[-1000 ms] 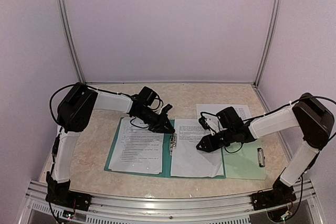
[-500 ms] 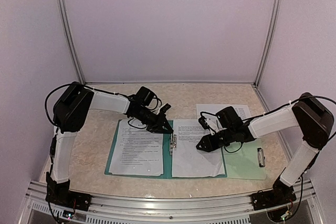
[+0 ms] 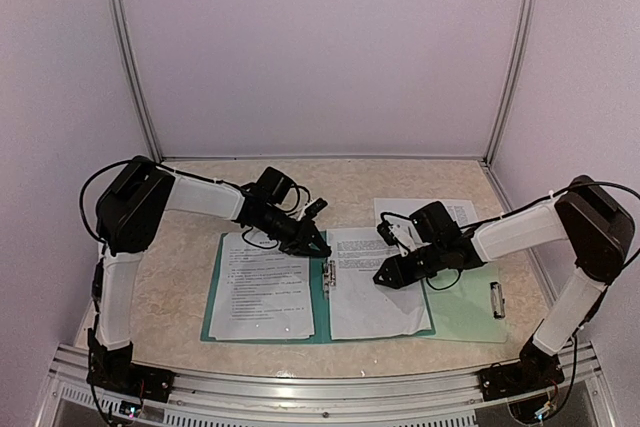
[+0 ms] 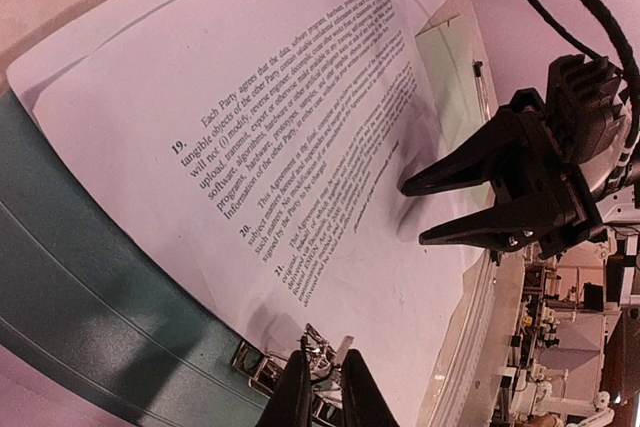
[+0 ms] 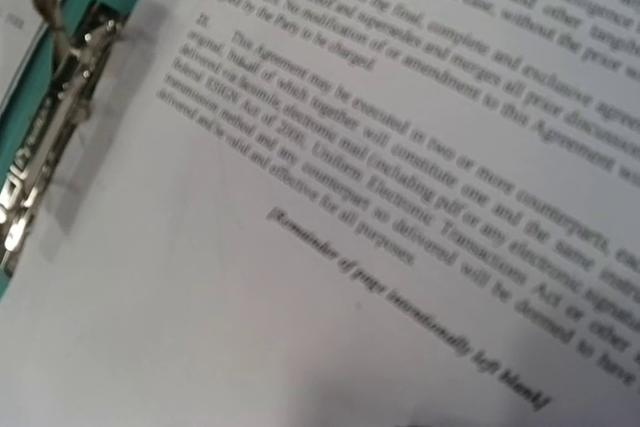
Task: Put the files into the folder
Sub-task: Close the spring clip on the folder.
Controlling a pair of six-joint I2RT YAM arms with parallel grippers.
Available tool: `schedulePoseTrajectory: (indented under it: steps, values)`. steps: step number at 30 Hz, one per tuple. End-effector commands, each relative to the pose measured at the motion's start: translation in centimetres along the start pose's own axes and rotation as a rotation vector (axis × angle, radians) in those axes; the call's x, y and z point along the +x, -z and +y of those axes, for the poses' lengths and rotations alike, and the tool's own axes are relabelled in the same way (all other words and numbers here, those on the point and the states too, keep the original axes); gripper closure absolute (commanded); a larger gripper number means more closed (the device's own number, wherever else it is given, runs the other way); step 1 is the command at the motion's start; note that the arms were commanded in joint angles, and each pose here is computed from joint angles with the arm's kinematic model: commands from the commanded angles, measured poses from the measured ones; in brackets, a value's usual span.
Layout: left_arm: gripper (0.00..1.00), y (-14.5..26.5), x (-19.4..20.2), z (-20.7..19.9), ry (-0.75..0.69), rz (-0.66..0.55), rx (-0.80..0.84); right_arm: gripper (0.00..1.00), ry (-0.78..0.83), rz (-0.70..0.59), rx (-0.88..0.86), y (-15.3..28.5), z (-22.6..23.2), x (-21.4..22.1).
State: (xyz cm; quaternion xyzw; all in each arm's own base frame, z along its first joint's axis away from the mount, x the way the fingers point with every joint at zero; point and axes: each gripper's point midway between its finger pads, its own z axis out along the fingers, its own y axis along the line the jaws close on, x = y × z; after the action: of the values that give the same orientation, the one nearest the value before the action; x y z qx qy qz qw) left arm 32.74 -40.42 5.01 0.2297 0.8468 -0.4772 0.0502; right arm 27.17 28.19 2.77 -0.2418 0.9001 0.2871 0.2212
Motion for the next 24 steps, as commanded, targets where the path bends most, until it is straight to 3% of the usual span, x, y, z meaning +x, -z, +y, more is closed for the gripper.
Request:
schedulePoseTrajectory:
  steps: [1,13,24]
  values:
    - [0.88,0.5,0.0,-2.4,-0.081,-0.006,0.048,0.69,-0.036,0.116,0.064,-0.8,-1.5,3.4]
    - [0.76,0.3,1.4,-3.7,-0.135,0.021,0.056,0.69,-0.039,0.115,0.065,-0.8,-1.5,3.3]
    - [0.75,0.0,2.7,-5.6,-0.182,0.047,0.052,0.7,-0.043,0.12,0.068,-0.8,-1.5,3.3]
